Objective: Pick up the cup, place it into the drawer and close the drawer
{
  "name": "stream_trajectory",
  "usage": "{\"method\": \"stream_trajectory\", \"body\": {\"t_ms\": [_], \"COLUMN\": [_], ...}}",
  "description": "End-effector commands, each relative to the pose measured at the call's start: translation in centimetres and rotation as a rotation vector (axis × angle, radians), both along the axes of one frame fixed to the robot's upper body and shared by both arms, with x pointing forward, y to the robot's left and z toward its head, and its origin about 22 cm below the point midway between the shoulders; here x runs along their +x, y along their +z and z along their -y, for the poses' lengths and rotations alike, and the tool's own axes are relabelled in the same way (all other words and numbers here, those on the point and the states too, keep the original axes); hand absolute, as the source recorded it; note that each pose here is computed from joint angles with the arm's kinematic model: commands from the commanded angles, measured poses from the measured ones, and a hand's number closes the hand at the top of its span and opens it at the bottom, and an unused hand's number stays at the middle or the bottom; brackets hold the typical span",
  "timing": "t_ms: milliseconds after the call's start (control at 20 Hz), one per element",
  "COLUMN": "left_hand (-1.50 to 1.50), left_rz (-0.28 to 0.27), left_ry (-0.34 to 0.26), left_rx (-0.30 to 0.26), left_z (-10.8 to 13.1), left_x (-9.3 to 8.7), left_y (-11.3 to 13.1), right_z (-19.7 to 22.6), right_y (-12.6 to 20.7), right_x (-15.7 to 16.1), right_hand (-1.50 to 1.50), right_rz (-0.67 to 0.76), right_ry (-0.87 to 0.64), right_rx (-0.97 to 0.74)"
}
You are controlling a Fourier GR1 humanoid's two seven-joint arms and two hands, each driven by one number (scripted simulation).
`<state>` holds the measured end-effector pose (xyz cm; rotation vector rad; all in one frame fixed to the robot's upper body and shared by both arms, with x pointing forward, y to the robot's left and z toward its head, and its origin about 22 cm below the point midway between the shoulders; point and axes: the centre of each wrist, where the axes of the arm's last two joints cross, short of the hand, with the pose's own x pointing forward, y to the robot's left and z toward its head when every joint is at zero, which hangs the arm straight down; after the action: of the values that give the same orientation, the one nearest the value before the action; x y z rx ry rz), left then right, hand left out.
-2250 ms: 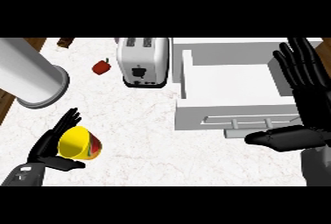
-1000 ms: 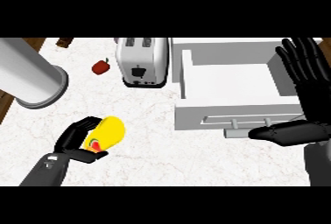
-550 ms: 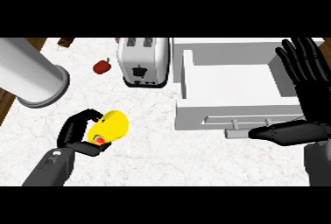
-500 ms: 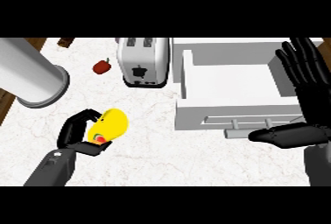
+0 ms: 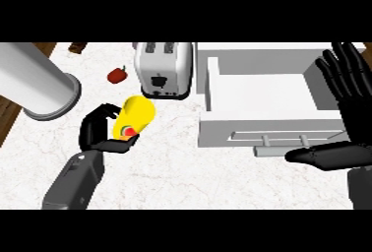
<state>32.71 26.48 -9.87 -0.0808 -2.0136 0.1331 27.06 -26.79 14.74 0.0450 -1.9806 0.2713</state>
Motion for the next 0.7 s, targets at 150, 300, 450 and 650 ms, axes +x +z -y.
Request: {"method": "stream_trajectory", "body": {"t_ms": [150, 300, 450, 650], "left_hand": [1.50, 1.50, 1.50, 1.50], "left_rz": [0.178, 0.170, 0.170, 0.188], "left_ry": [-0.103, -0.196, -0.218, -0.220], "left_rx": [0.010, 0.020, 0.047, 0.075], "left_z": [4.7, 7.1, 11.7, 13.8], "left_x": [5.6, 7.5, 8.9, 9.2], "left_y": [7.4, 11.6, 15.6, 20.5], "right_z": [-0.4, 0.5, 1.6, 0.8], "right_y": [-1.2, -1.1, -0.7, -1.1], "right_x": [0.3, 0.3, -0.7, -1.3], "right_hand": [-1.50, -1.50, -1.50, -1.50], "right_rz": [0.004, 0.003, 0.007, 0.004], "right_ry": [-0.013, -0.023, -0.016, -0.036], "right_rx": [-0.015, -0.012, 0.001, -0.009]}}
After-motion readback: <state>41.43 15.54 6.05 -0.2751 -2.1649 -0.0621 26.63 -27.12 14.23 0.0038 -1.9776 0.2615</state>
